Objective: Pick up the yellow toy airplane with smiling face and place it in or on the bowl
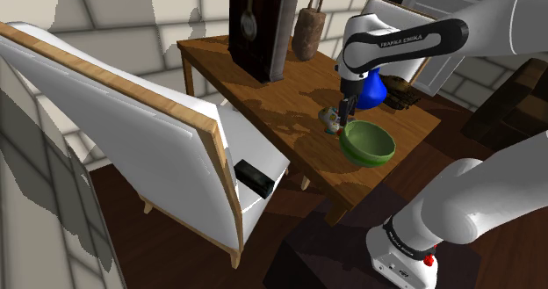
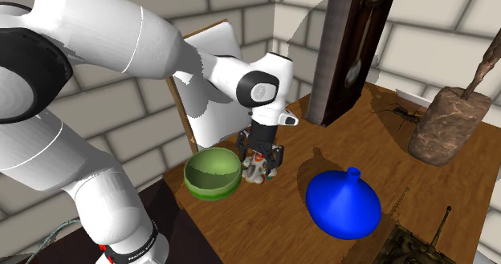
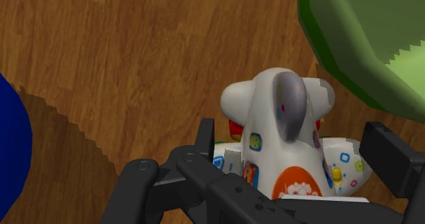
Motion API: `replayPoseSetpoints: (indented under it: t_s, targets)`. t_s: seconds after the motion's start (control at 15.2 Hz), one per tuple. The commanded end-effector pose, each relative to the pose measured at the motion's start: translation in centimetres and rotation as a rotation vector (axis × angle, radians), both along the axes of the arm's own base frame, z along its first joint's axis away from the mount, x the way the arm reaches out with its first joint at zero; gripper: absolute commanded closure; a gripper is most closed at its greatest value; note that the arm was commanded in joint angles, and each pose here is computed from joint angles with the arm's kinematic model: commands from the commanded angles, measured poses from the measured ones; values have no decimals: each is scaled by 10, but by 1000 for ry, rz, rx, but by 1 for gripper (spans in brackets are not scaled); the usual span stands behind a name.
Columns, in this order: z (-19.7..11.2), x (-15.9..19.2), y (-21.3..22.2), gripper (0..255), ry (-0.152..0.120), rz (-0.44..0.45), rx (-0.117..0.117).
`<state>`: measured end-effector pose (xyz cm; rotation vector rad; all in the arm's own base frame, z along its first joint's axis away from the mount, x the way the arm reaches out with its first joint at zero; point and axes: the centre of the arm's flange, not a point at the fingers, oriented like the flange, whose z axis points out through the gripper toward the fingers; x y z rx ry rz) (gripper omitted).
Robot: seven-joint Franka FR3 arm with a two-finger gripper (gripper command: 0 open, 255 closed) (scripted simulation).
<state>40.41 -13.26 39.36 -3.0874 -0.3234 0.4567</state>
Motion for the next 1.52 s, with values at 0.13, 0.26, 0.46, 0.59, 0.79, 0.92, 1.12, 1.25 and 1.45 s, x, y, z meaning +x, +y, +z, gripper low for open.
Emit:
replayPoseSetpoints:
  t_s: [0.13, 0.26, 0.46, 0.59, 0.79, 0.92, 1.12, 1.25, 1.45]
  targets:
    - [-1, -1, 0, 0, 0, 0, 0]
    - [-1, -1, 0, 0, 0, 0, 0]
    - [-1, -1, 0, 255, 0, 0, 0]
    - [-1, -1, 0, 255, 0, 0, 0]
    - [-1, -1, 0, 255, 0, 0, 0]
    - [-1, -1, 0, 255, 0, 0, 0]
    - [15, -1, 0, 255, 0, 0, 0]
    - [26, -1, 0, 255, 0, 0, 0]
    - [42, -1, 0, 255, 0, 0, 0]
